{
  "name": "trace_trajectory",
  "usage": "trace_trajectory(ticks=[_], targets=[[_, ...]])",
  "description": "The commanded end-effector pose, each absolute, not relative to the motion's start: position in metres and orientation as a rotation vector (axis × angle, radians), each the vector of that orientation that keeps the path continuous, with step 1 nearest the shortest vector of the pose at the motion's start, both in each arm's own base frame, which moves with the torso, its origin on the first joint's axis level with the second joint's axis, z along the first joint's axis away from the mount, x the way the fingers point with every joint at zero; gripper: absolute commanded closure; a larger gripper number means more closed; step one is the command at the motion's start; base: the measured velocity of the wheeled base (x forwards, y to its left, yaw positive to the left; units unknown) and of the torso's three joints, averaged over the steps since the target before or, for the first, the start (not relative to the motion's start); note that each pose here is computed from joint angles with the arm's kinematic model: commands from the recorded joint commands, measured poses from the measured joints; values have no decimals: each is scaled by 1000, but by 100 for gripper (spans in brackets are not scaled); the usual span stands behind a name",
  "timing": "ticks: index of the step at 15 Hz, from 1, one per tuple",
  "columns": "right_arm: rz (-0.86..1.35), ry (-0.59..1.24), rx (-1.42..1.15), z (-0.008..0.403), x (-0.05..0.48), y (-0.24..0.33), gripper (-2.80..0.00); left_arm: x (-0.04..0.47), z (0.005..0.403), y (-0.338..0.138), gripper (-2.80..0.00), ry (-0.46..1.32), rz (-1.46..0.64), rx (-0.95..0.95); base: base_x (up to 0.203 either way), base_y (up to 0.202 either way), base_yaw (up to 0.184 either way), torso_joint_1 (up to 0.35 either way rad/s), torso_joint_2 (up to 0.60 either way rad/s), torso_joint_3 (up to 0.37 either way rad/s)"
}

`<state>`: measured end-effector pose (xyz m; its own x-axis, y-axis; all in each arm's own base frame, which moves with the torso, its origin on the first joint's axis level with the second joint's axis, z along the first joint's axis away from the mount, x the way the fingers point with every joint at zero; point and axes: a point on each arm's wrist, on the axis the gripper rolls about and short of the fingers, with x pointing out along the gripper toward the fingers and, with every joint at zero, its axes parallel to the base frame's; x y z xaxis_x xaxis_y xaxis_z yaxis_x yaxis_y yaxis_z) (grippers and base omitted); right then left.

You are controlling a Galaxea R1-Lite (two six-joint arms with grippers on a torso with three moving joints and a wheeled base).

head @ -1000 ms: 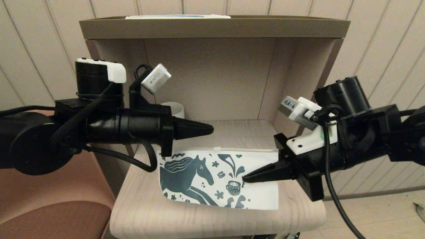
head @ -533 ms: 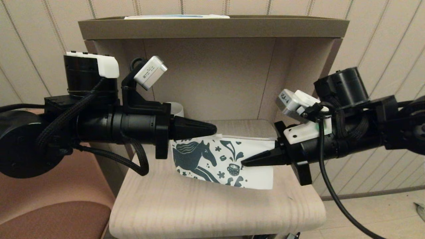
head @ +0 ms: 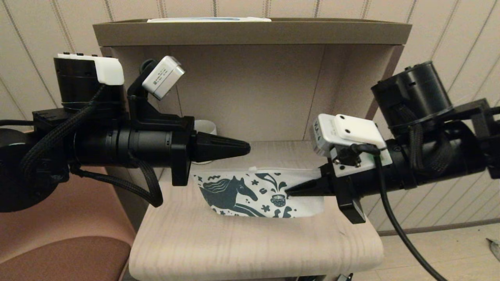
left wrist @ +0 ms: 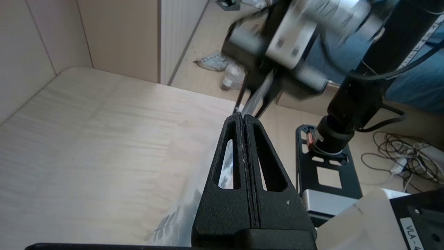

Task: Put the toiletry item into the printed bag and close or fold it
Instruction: Close the strorage bag and place it on the desk

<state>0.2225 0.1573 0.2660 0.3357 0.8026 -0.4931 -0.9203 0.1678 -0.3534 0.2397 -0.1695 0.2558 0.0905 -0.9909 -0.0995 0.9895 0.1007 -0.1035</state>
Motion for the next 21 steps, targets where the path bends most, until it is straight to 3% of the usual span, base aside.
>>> trace_trajectory(ticks=[1,7,8,21], targets=[[1227,182,-667,273,219,153,0,240,256,-170,0,158,-1477,-12,0,0,0,0,0,0],[1226,200,-663,269,223,153,0,242,249,-177,0,203,-1497,-16,0,0,0,0,0,0],[1229,199,-663,269,224,153,0,242,250,-177,-280,197,-1521,-16,0,0,0,0,0,0],[1257,185,-645,273,221,156,0,250,227,-184,-280,228,-1583,10,0,0,0,0,0,0]])
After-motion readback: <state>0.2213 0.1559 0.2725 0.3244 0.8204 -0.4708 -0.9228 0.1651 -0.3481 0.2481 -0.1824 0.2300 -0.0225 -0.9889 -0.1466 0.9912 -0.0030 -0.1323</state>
